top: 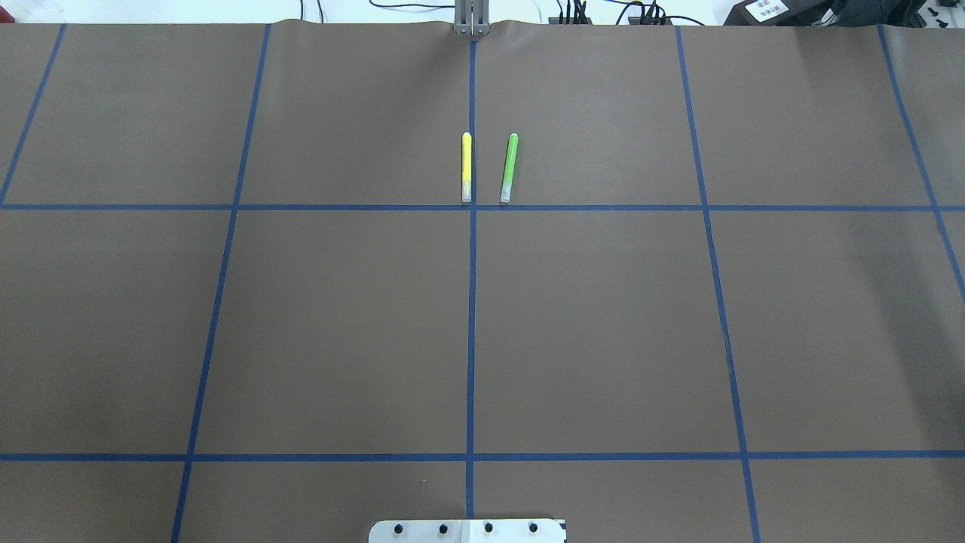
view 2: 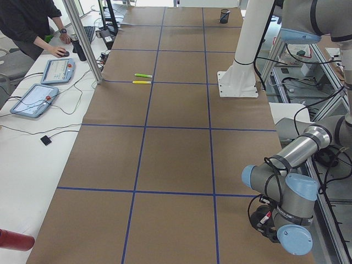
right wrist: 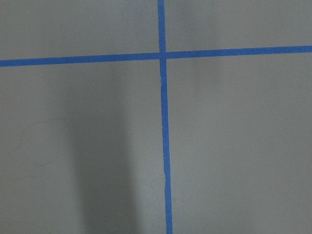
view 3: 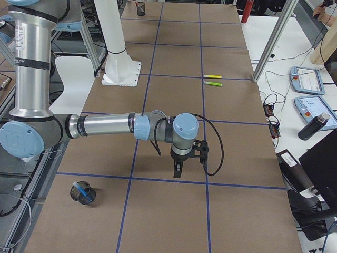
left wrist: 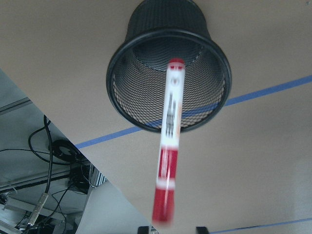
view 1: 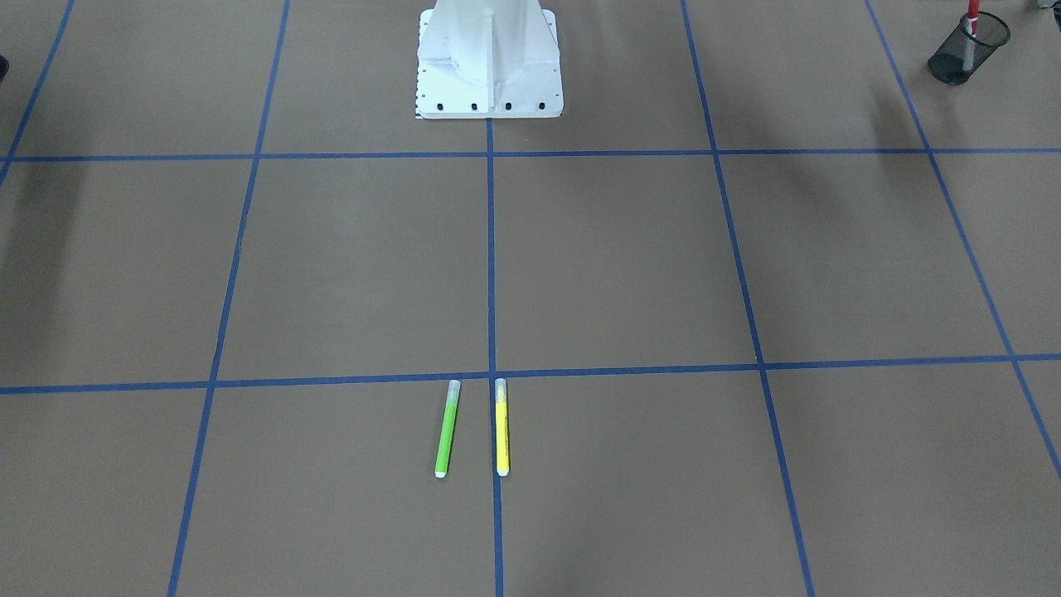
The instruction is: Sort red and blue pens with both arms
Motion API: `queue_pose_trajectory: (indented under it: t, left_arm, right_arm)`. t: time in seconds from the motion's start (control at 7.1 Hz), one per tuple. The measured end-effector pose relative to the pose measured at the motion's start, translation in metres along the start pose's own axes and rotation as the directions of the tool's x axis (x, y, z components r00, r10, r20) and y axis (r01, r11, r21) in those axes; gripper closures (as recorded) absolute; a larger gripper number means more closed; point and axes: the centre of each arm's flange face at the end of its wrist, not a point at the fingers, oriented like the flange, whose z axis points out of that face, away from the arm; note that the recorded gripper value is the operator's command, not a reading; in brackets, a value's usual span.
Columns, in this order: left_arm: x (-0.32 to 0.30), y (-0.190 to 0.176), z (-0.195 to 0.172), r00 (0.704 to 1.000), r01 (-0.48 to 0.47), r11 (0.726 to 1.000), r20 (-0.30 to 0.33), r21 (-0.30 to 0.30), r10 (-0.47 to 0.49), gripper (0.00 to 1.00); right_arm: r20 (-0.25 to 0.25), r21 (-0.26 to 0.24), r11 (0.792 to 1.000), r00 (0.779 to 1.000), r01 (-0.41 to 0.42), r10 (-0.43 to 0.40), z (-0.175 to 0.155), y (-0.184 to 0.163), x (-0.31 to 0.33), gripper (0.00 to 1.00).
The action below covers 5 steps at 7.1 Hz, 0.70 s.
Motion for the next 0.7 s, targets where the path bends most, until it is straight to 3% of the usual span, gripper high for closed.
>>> queue_pose_trajectory:
  t: [0.28, 0.42, 0.56, 0.7]
  left_arm:
    - [0.021, -0.004, -0.022, 0.999, -0.042, 0.998, 0.009, 0.045, 0.042, 0.00]
    - [0.044, -0.006, -0.045, 0.995, -0.097, 0.990, 0.021, 0.098, 0.096, 0.00]
    - [0.075, -0.005, -0.076, 0.985, -0.172, 0.971, 0.043, 0.169, 0.167, 0.00]
    - [0.113, -0.001, -0.113, 0.963, -0.270, 0.927, 0.081, 0.259, 0.258, 0.00]
  right_arm:
    - [0.002, 0.001, 1.000, 1.000, 0.013, -0.013, -0.001, -0.001, -0.002, 0.00]
    - [0.003, 0.000, 1.000, 1.000, 0.013, -0.013, 0.000, -0.001, -0.002, 0.00]
    - [0.001, -0.001, 1.000, 1.000, 0.014, -0.014, 0.000, -0.002, -0.003, 0.00]
    - [0.002, 0.006, 1.000, 1.000, 0.022, -0.022, -0.002, -0.002, -0.006, 0.00]
